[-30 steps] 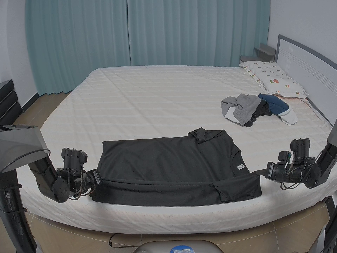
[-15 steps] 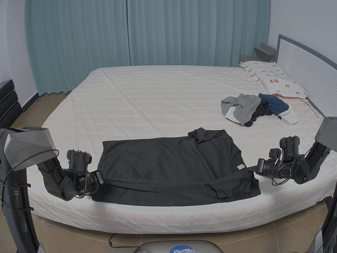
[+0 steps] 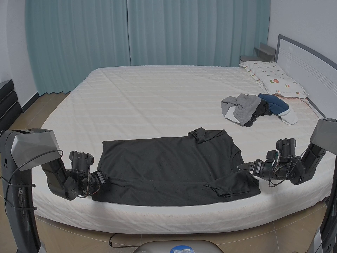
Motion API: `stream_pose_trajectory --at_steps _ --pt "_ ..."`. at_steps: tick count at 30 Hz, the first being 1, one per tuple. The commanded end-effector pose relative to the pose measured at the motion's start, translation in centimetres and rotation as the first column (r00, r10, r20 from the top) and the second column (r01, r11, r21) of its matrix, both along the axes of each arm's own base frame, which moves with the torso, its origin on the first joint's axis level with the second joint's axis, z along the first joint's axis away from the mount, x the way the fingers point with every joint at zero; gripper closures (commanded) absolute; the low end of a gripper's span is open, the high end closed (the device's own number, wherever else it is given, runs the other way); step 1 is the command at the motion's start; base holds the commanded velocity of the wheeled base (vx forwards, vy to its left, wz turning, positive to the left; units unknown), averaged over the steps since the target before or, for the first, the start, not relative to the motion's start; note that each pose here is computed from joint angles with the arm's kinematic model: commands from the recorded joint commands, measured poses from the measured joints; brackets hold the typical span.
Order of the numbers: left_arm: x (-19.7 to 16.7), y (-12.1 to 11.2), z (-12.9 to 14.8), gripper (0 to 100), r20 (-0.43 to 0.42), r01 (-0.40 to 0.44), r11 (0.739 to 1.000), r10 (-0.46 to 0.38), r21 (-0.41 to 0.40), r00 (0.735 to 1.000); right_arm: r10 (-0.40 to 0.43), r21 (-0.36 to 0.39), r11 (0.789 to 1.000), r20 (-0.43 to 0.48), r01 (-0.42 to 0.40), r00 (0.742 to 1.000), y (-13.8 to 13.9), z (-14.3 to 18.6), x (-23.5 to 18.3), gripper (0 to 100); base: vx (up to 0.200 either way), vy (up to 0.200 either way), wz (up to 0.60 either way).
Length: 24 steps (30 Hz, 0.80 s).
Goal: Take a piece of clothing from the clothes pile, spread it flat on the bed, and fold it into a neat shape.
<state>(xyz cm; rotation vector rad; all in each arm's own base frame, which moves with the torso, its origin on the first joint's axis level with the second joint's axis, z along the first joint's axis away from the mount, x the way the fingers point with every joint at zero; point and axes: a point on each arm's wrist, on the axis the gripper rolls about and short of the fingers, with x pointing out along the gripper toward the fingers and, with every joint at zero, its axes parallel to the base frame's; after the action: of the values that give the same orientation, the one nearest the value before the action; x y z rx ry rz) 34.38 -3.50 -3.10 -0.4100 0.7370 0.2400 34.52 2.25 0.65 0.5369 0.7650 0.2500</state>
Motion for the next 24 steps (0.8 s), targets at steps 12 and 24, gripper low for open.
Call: stream_pose_trajectory --at_steps 12,24 --pt "-0.9 2.2 4.3 0 0.106 -0.102 0.991 0.111 -0.088 0.988 -0.152 0.226 0.959 -0.107 0.173 0.983 -0.1 1.9 -1.1 0 0.000 0.000 0.00" --pt "-0.8 1.9 4.7 0 0.094 -0.074 0.959 0.103 -0.273 0.990 -0.181 0.397 0.889 -0.153 0.228 0.972 -0.8 0.7 -1.2 0 0.167 0.000 0.00"
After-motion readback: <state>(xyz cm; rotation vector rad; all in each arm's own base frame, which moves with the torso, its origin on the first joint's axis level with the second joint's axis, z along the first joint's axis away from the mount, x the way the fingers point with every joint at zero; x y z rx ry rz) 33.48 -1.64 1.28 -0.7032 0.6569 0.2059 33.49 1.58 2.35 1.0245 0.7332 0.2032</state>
